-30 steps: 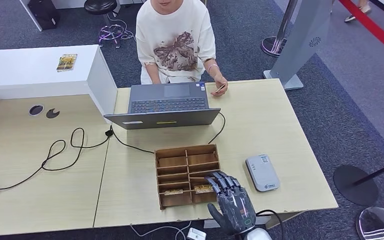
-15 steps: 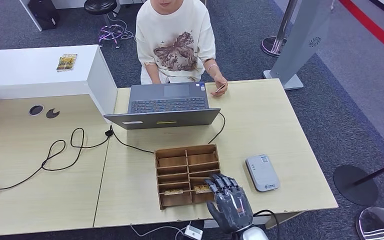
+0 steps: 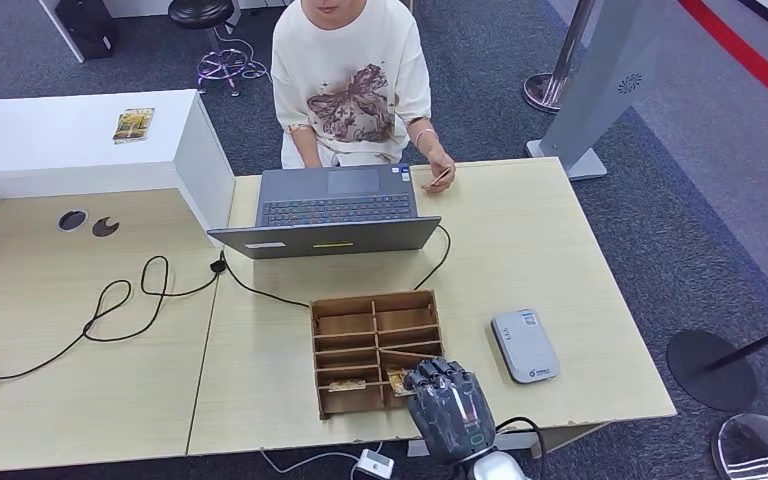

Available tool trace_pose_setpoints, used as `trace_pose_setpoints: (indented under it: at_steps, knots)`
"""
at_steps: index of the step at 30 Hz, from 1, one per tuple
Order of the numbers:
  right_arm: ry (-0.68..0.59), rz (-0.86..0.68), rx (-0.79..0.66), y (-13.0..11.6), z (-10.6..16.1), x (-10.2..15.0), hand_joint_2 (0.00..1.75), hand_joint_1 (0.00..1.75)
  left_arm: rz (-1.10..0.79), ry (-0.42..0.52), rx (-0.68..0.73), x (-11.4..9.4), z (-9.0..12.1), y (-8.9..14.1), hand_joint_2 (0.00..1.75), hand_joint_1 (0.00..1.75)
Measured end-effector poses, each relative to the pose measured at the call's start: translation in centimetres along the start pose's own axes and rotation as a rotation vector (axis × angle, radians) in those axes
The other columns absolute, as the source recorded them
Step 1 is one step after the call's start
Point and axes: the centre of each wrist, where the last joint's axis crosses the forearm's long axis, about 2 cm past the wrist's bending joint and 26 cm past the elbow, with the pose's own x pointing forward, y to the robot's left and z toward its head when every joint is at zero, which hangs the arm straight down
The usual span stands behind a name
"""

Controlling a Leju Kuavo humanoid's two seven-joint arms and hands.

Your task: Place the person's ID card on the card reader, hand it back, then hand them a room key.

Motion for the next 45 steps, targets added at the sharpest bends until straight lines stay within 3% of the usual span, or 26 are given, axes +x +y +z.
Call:
trace_pose_setpoints:
  at_steps: [2, 13, 18, 24, 29, 35, 45]
  knots:
    - [-0.005, 0.000, -0.003, 0.0, 0.0, 0.1, 1.75, 1.17, 0.000, 0.000, 0.000, 0.0, 0.0, 0.0, 1.75, 0.00]
    - [0.018, 0.004, -0.025, -0.3, -0.3, 0.1, 1.75, 1.39, 0.000, 0.000, -0.001, 0.0, 0.0, 0.0, 1.75, 0.00]
    - [0.023, -0.001, -0.049, -0.5, -0.5, 0.3, 1.75, 1.59, 0.000, 0.000, -0.002, 0.0, 0.0, 0.0, 1.75, 0.00]
    - [0.032, -0.015, -0.120, -1.2, -0.9, 0.3, 1.75, 1.72, 0.000, 0.000, -0.002, 0.0, 0.0, 0.0, 1.75, 0.00]
    - [0.019, -0.030, -0.176, -2.0, -1.2, 0.2, 1.75, 1.75, -0.001, 0.000, -0.002, 0.0, 0.0, 0.0, 1.75, 0.00]
    - [-0.103, -0.071, -0.224, -2.6, -0.8, 0.2, 1.75, 1.75, -0.001, 0.000, -0.002, 0.0, 0.0, 0.0, 1.75, 0.00]
    - [-0.171, -0.280, -0.216, -3.2, 0.0, -1.1, 1.75, 1.75, -0.001, -0.002, -0.002, 0.0, 0.0, 0.0, 1.75, 0.00]
